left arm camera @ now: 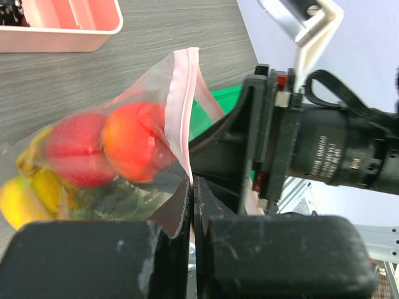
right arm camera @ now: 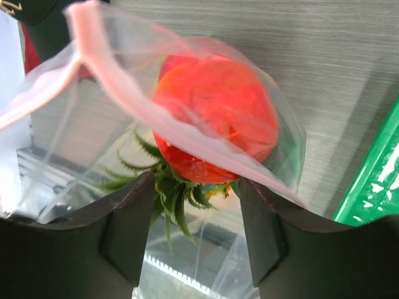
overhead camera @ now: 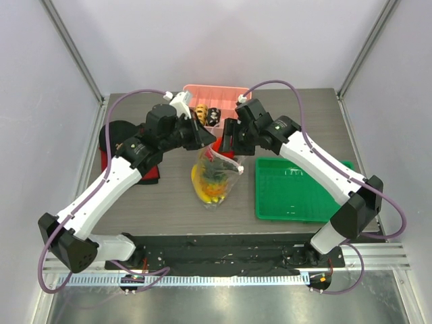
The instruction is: Open the zip-top bag and remove the fake food
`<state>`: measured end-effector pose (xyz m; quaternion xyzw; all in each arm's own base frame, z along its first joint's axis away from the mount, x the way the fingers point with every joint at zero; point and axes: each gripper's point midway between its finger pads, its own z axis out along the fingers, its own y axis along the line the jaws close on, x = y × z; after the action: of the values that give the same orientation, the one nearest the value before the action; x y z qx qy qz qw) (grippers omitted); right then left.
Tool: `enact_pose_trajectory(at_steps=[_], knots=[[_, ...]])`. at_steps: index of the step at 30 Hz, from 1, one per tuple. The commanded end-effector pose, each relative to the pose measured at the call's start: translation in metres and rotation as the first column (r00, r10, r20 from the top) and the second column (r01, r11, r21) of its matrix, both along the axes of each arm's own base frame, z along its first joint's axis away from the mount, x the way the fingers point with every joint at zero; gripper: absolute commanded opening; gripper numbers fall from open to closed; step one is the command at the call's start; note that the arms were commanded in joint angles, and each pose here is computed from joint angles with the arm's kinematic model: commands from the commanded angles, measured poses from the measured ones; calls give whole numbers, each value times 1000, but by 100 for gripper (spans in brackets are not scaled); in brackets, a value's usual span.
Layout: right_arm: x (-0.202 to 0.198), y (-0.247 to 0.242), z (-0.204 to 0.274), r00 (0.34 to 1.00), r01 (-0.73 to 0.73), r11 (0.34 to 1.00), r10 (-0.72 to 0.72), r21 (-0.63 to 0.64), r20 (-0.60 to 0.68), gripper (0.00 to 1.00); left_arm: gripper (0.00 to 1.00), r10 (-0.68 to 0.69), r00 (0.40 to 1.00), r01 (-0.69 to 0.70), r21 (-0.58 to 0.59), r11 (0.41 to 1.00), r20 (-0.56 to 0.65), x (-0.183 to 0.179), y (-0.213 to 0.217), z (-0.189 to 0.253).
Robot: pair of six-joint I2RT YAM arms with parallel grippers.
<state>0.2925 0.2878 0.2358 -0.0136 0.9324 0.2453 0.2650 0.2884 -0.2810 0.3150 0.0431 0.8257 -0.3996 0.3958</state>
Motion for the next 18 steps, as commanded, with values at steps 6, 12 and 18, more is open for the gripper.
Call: enact_pose_trajectory(at_steps=[6,12,18], knots=[[29,18,6,994,34,997,-42,71,106,82,0,-48,996,52,-52,997,74,-10,-9,25],[42,19,-13,990,84,996,-88,42,113,93,0,-89,993,92,-40,995,78,-12,-20,24],[53,17,-33,981,141,990,-137,-22,140,93,0,-114,990,117,-29,993,84,-14,-26,23]])
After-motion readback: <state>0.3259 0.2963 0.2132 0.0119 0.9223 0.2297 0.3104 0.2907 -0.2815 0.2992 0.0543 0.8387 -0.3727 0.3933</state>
